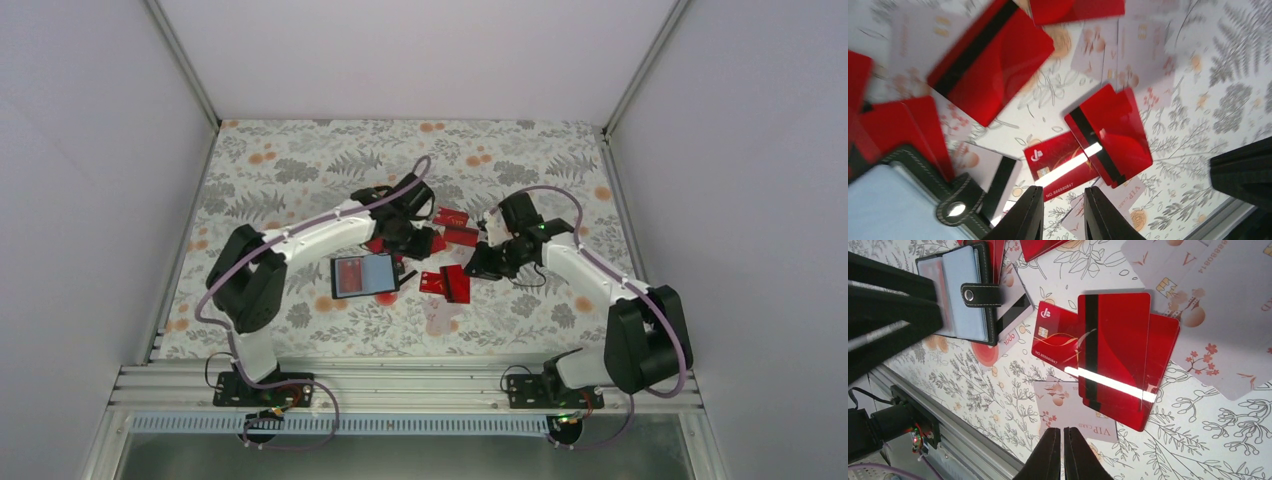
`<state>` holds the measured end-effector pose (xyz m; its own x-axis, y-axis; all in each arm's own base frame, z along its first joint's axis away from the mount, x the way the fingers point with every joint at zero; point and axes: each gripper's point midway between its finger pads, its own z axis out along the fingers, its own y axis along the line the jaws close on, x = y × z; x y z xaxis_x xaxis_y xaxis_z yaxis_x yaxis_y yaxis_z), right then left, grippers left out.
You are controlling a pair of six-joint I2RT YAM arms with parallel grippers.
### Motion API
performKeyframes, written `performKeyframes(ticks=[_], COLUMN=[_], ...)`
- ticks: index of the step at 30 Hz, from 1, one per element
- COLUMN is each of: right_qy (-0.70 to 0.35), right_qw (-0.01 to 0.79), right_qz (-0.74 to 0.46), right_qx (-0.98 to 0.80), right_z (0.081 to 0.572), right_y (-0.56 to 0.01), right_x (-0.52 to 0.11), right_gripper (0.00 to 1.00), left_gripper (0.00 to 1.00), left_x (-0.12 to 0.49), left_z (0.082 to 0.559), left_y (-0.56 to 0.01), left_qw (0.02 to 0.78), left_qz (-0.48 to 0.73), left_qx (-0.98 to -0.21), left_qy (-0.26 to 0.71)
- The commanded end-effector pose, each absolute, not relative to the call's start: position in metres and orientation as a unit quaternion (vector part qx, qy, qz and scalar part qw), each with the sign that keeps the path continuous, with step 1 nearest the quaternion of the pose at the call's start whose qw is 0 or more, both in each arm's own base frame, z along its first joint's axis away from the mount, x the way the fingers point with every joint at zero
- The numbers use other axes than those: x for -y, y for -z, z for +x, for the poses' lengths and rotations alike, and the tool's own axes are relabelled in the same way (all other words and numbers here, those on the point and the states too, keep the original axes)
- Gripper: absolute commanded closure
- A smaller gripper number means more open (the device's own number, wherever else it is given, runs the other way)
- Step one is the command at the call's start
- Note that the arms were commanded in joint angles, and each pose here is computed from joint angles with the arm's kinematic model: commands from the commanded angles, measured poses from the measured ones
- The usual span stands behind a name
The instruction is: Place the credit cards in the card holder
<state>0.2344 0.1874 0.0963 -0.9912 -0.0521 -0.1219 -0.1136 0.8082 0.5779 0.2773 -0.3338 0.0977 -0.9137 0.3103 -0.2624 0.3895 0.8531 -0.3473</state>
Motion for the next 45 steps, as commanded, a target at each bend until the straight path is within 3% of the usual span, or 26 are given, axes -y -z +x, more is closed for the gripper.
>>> performKeyframes(ticks=[1, 4, 10, 13, 17, 22, 25, 32, 45], right_qy=[-0.321, -0.296, -0.248, -0.248, -0.242, -0.232, -0.225, -0.171, -0.161], right_qw=[0.064, 0.060, 0.037, 0.035, 0.033, 0.021, 0.014, -0.003, -0.035], right_qz=[-0.049, -0.035, -0.019, -0.027, -0.036, -0.041, -0.045, -0.043, -0.032], right_qx=[-0.944, -0.953, -0.968, -0.968, -0.969, -0.972, -0.973, -0.984, -0.986], right_z=[0.239, 0.241, 0.243, 0.250, 0.259, 0.255, 0.249, 0.240, 0.214], right_y=[-0.105, -0.089, -0.060, -0.052, -0.045, -0.034, -0.028, -0.005, 0.029], right_x=[-0.195, -0.188, -0.177, -0.183, -0.189, -0.193, -0.196, -0.186, -0.174], right_gripper=[0.96, 0.92, 0.56, 0.48, 0.48, 0.57, 0.60, 0.67, 0.69], left_gripper=[0.77, 0.74, 0.73, 0.73, 0.70, 0.41, 0.35, 0.34, 0.37], left_x=[0.322, 0.318, 0.339, 0.350, 0.358, 0.365, 0.366, 0.370, 0.371], left_z=[0.300, 0.299, 0.277, 0.274, 0.275, 0.275, 0.277, 0.278, 0.285], left_y=[-0.142, -0.138, -0.096, -0.073, -0.054, -0.058, -0.063, -0.057, -0.030], left_qw=[0.156, 0.148, 0.090, 0.060, 0.027, 0.013, 0.009, -0.012, -0.048], left_qz=[0.154, 0.160, 0.197, 0.194, 0.185, 0.174, 0.163, 0.154, 0.143], left_qx=[-0.950, -0.947, -0.942, -0.944, -0.948, -0.935, -0.928, -0.926, -0.924], left_qy=[0.224, 0.235, 0.256, 0.260, 0.259, 0.309, 0.335, 0.345, 0.351])
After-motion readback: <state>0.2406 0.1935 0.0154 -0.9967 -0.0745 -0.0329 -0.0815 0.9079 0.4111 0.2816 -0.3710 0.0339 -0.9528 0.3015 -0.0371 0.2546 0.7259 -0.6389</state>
